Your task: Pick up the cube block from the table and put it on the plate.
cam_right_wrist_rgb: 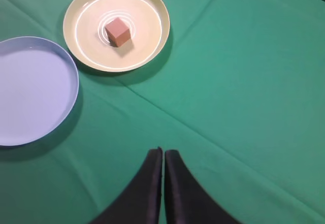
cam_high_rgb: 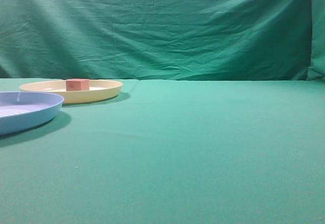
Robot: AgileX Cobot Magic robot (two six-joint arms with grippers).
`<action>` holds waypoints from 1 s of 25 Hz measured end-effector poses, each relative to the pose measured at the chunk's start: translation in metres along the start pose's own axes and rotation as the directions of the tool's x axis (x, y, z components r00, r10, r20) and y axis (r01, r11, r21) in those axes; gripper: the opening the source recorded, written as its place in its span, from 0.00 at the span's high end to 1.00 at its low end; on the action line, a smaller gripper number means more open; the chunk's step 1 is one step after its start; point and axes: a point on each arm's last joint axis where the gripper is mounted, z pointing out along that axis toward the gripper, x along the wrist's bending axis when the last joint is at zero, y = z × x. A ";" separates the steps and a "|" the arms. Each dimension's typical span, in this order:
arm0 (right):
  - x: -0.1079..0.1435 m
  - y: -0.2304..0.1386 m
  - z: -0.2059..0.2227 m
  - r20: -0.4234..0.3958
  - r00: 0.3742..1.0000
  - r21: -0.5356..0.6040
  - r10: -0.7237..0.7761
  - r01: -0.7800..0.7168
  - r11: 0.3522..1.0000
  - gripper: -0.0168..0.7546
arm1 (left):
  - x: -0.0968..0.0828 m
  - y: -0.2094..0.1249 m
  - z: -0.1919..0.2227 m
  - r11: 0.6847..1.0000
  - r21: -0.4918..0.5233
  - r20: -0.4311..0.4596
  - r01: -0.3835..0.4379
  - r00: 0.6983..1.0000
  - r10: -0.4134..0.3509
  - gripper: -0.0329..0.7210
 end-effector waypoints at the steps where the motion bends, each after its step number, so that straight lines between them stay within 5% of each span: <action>1: 0.000 -0.010 -0.007 0.000 1.000 -0.026 0.004 -0.004 1.000 0.98 | 0.000 0.000 0.000 1.000 0.000 0.000 0.000 1.000 0.000 0.96; 12: 0.004 -0.100 -0.068 -0.037 0.999 -0.101 0.013 -0.017 0.995 0.98 | 0.000 0.000 0.000 1.000 0.000 0.000 0.000 1.000 0.000 0.96; 19: -0.004 -0.143 -0.081 0.044 0.996 -0.164 0.073 -0.065 0.984 0.98 | 0.000 0.000 0.000 1.000 0.000 0.000 0.000 1.000 0.000 0.96; 25: -0.020 -0.194 -0.090 0.135 0.970 -0.350 0.203 -0.145 0.926 0.98 | 0.000 0.000 0.000 1.000 0.000 0.000 0.000 1.000 0.000 0.96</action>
